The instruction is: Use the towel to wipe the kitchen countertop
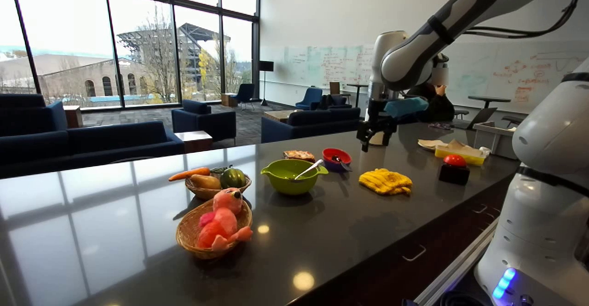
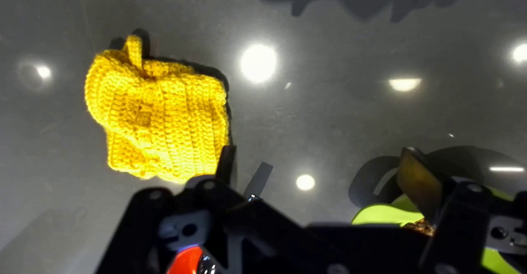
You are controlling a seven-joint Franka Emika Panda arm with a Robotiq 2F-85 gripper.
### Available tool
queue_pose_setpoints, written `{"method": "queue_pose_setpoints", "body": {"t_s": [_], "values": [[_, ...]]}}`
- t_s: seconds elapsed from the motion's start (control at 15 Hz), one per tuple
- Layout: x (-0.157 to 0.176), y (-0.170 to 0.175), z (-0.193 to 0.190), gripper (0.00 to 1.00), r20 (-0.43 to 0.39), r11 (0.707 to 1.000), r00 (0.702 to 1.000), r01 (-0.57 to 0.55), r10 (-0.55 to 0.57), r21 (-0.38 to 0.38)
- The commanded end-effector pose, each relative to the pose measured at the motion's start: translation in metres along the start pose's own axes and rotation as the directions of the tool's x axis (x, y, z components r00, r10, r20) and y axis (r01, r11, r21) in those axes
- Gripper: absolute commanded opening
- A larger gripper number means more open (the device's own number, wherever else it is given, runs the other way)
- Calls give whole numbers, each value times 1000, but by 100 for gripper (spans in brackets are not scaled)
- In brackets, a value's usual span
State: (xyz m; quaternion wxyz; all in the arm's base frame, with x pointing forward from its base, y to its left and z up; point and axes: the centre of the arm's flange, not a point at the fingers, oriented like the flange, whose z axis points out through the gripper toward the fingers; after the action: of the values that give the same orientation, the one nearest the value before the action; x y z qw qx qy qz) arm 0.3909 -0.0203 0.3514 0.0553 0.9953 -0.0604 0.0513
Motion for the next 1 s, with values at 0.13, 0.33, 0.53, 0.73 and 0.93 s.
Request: {"method": "queue_pose_setpoints", "body": {"t_s": [0.13, 0.33, 0.53, 0.73, 0.93], "values": [[-16, -6, -10, 100, 25, 999, 1000, -9, 8, 32], [-18, -6, -13, 100, 21, 999, 1000, -9, 9, 35], [-18, -6, -9, 100, 30, 999, 1000, -10, 9, 35], [-18, -6, -9, 100, 30, 999, 999, -10, 9, 34], [-18, -6, -9, 100, 30, 999, 1000, -10, 8, 34]]}}
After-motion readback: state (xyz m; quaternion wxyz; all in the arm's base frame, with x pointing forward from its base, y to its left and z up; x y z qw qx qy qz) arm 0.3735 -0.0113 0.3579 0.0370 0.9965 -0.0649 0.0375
